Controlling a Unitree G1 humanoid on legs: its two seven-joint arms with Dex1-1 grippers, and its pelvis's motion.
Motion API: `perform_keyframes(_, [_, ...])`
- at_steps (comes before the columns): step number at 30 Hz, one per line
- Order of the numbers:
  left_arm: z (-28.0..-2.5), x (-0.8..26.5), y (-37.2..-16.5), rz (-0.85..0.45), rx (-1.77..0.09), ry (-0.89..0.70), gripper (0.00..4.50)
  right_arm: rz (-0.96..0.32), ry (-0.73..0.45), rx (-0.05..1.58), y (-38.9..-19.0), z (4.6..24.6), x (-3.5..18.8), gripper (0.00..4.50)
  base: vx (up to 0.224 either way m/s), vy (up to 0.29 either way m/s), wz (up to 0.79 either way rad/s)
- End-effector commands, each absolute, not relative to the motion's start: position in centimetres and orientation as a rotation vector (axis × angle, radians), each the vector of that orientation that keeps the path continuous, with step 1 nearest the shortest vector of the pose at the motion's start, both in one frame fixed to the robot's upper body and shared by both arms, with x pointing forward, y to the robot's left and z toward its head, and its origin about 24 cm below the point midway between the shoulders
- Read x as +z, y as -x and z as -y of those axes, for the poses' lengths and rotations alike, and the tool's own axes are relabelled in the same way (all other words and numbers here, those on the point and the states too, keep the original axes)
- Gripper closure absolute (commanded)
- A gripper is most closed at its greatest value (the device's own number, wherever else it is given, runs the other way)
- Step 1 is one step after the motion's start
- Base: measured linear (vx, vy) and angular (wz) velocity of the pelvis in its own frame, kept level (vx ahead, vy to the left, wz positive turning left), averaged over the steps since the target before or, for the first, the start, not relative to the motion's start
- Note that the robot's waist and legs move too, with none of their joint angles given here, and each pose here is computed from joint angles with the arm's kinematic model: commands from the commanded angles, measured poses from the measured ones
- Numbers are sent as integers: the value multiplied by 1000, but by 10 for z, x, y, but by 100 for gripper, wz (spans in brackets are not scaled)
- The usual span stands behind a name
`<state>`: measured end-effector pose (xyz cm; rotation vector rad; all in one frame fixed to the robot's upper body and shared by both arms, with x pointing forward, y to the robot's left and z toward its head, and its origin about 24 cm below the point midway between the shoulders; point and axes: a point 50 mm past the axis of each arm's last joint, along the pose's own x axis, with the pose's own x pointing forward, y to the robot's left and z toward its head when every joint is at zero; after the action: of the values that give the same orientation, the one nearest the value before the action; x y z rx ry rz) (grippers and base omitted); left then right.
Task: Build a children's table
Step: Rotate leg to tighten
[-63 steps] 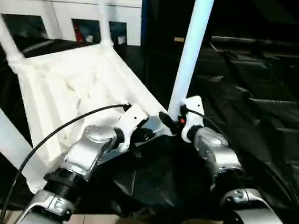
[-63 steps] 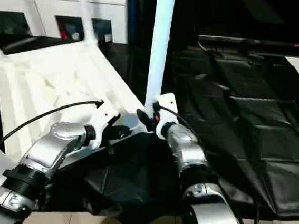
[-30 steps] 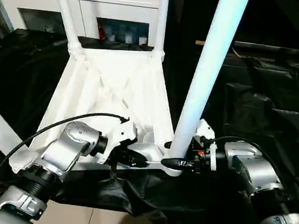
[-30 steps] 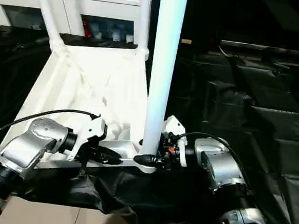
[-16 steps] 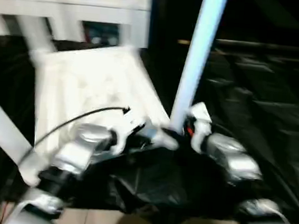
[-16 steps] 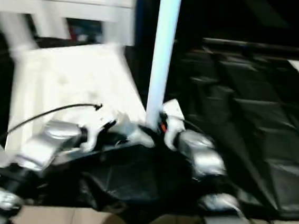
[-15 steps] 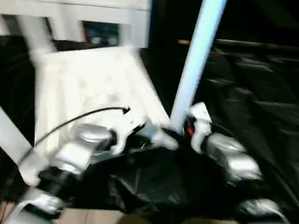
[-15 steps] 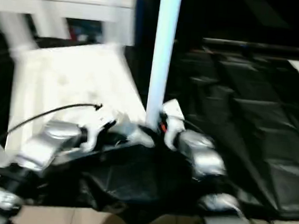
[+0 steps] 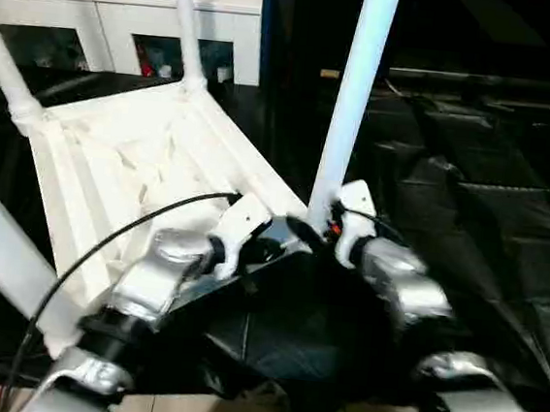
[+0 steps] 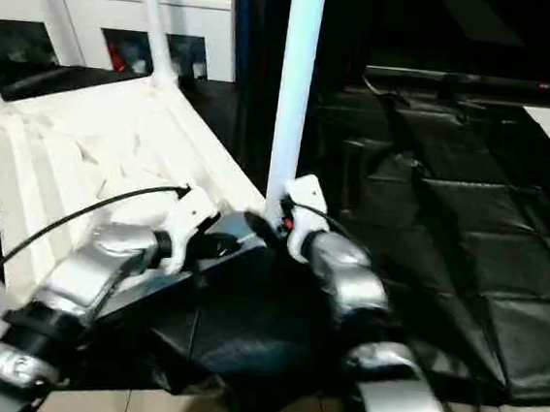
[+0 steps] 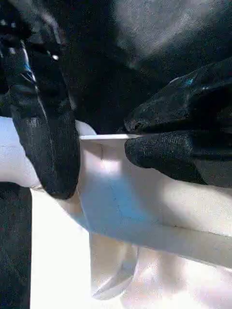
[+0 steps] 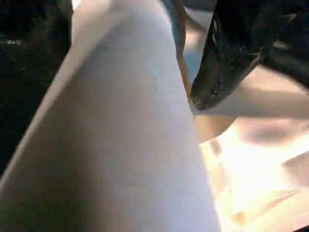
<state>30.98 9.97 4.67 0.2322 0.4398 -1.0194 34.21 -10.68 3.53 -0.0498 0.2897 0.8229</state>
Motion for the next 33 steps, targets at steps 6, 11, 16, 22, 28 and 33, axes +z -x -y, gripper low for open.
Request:
perform_keyframes(6, [-86,54,-296,-389,-1296,-264,450,-360,16,1342,-305,97,35,83,0,0,0])
perform_keyframes(11, [-96,54,-288,-407,-1413,-285,450,-432,26,1487,-293,113,38,105,0,0,0])
perform_keyframes(16, [-102,56,-287,-425,-1460,-295,450,-477,43,1564,-285,118,40,146,0,0,0])
perform_keyframes(22, [-105,56,-287,-434,-1482,-299,450,-502,46,1592,-281,119,40,178,0,0,0])
perform_keyframes(28, [-102,56,-294,-417,-1388,-280,450,-453,38,1509,-286,111,39,184,0,0,0])
perform_keyframes(33, [-94,56,-308,-400,-1207,-260,450,-409,32,1087,-318,101,30,194,0,0,0])
